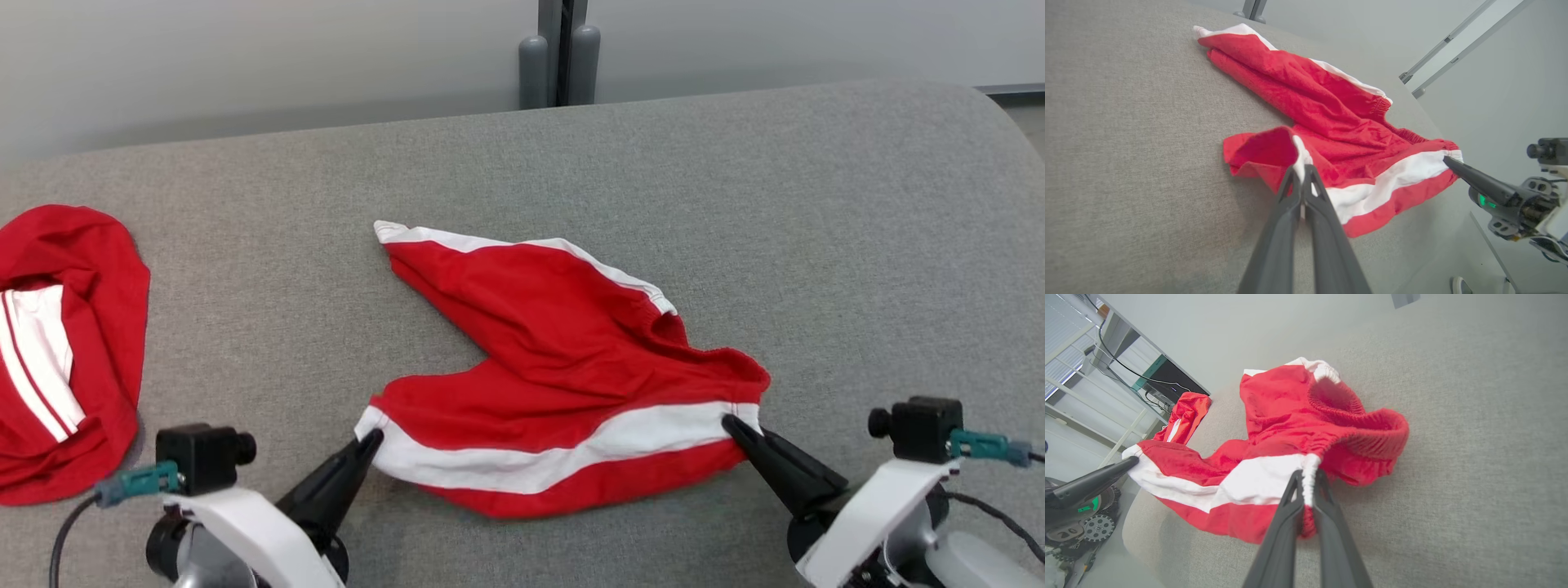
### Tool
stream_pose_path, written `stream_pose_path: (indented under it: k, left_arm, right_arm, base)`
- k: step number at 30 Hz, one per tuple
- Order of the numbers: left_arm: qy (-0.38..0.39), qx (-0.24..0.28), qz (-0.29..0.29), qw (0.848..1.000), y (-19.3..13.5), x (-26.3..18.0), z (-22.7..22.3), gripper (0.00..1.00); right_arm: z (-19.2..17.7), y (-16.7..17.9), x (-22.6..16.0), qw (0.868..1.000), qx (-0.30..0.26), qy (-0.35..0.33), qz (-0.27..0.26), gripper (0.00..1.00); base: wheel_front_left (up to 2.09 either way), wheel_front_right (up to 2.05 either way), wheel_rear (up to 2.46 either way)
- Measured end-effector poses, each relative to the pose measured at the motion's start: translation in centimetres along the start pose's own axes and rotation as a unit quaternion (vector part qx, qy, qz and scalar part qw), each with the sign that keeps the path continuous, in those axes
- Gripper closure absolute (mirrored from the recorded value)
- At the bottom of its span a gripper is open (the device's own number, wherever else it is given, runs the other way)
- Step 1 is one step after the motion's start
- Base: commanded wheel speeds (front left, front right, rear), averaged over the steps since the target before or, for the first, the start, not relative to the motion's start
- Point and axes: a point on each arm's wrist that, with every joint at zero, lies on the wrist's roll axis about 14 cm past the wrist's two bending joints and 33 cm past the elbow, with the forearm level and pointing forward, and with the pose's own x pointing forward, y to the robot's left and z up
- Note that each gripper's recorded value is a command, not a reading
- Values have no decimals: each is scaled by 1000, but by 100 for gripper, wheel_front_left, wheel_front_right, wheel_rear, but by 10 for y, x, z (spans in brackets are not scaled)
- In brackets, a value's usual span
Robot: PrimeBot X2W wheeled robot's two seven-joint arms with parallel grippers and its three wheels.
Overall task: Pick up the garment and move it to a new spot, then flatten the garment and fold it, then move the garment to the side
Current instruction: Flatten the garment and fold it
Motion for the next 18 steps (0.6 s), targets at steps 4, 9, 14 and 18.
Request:
stream_pose_path:
  k: [4, 9, 14, 18]
  left_arm:
    - [8, 13, -8, 1000, 6, 18, 12, 100]
    - [13, 31, -12, 999, 20, 51, 43, 100]
    - [29, 37, -2, 999, 42, 90, 67, 100]
    - [37, 58, 10, 998, 60, 125, 91, 100]
  right_arm:
    - [11, 6, 15, 1000, -8, 5, 14, 100]
    - [31, 17, 45, 999, 0, 7, 41, 100]
    - [54, 17, 78, 998, -6, 12, 56, 100]
    - [72, 12, 109, 998, -10, 20, 66, 100]
  base:
    - [0, 0, 0]
    - [0, 0, 0]
    - [0, 0, 0]
    - [0, 0, 0]
